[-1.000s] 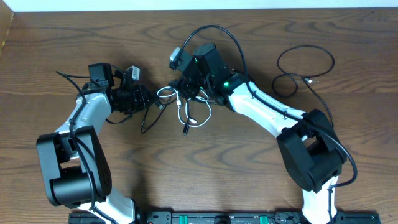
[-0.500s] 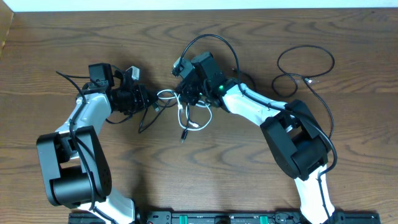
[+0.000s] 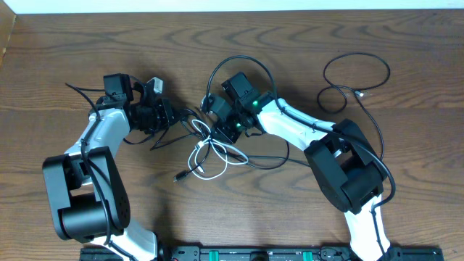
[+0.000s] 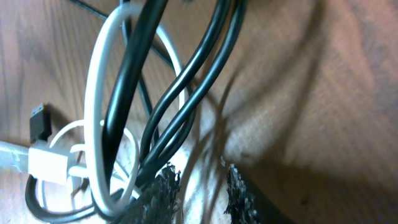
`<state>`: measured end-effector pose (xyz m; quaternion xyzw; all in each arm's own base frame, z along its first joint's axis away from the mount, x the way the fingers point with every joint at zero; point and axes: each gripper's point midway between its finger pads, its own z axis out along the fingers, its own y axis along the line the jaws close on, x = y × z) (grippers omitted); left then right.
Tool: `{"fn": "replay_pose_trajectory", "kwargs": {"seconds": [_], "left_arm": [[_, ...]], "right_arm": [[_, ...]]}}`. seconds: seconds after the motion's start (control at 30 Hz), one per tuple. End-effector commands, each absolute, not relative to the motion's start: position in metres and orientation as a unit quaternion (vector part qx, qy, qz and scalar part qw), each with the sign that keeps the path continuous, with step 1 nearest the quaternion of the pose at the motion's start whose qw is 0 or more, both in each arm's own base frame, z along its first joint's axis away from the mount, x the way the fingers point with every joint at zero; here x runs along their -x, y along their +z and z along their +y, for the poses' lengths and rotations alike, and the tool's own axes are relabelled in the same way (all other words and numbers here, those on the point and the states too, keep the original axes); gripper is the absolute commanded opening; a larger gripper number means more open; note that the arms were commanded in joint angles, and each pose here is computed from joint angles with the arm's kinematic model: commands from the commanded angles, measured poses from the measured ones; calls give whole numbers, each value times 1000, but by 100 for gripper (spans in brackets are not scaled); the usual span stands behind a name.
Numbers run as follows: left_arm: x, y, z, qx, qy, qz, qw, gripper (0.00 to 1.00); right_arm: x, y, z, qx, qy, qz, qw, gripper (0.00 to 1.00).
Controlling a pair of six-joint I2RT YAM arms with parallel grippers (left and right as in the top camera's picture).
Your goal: Untangle cables
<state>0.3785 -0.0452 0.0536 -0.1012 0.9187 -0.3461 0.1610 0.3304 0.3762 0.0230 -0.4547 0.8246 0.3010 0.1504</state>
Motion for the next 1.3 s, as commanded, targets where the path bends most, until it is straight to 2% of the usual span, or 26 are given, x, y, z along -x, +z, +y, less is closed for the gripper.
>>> {"fn": "replay_pose_trajectory", "kwargs": {"seconds": [0.0,0.27,0.5,0.6,0.7,0.87,1.27], "left_arm": [[-380,50,-42,106,-343,919,160,8],[-380,50,-42,106,-343,919,160,7],[-380,50,-42,106,-343,919,160,7],[-380,50,-42,106,-343,919,160,7],[-380,50,-42,106,-343,919,160,8],[-380,50,-42,106,-343,919,160,7],[-380,50,-42,106,-343,919,160,7]], "right_arm": [[-323,48,382,475,321,803,160,27],[-330,82,374,491,317,788,195,37],[-320,77,367,508,310,785,175,41],[-316,75,364,512,308,784,167,46],[-317,69,357,525,286,784,164,47],[-341,56,341,523,201,807,187,49],[-340,52,340,478,209,835,174,49]]}}
